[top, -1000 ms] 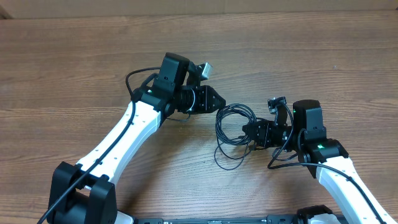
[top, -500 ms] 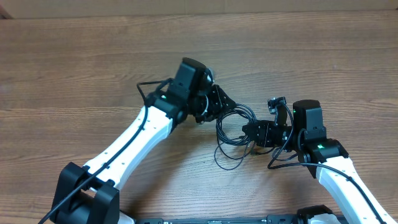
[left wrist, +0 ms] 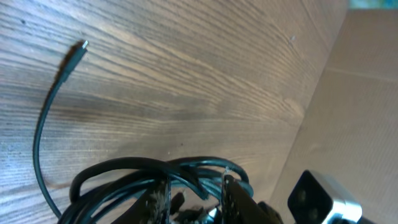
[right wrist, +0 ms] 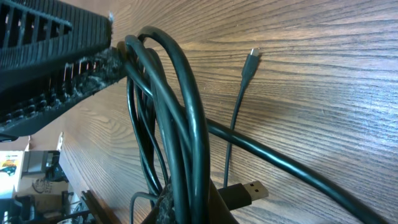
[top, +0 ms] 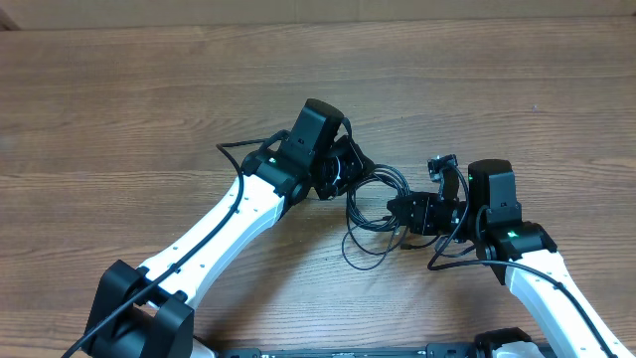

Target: Untangle cables

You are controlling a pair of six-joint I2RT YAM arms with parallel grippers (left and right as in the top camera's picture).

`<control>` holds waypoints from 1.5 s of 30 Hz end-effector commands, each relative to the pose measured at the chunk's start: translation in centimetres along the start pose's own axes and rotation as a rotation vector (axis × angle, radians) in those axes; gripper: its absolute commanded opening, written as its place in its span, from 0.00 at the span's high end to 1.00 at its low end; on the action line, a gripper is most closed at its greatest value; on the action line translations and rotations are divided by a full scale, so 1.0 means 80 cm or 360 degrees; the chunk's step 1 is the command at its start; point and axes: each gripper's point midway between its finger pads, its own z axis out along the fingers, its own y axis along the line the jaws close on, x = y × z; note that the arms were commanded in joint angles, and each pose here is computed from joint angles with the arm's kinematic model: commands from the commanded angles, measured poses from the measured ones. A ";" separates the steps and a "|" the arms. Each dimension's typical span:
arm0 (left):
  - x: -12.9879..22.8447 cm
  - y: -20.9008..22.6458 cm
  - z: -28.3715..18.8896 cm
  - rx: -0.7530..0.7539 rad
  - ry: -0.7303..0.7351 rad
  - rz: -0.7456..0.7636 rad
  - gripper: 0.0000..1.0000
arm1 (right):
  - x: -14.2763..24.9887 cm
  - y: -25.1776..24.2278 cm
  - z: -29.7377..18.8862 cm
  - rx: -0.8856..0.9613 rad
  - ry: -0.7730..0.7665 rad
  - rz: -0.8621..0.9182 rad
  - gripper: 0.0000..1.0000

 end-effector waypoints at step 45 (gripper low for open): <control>0.001 0.008 -0.062 -0.0025 0.0020 0.1664 0.66 | -0.009 0.010 -0.004 -0.0033 -0.0014 -0.0032 0.96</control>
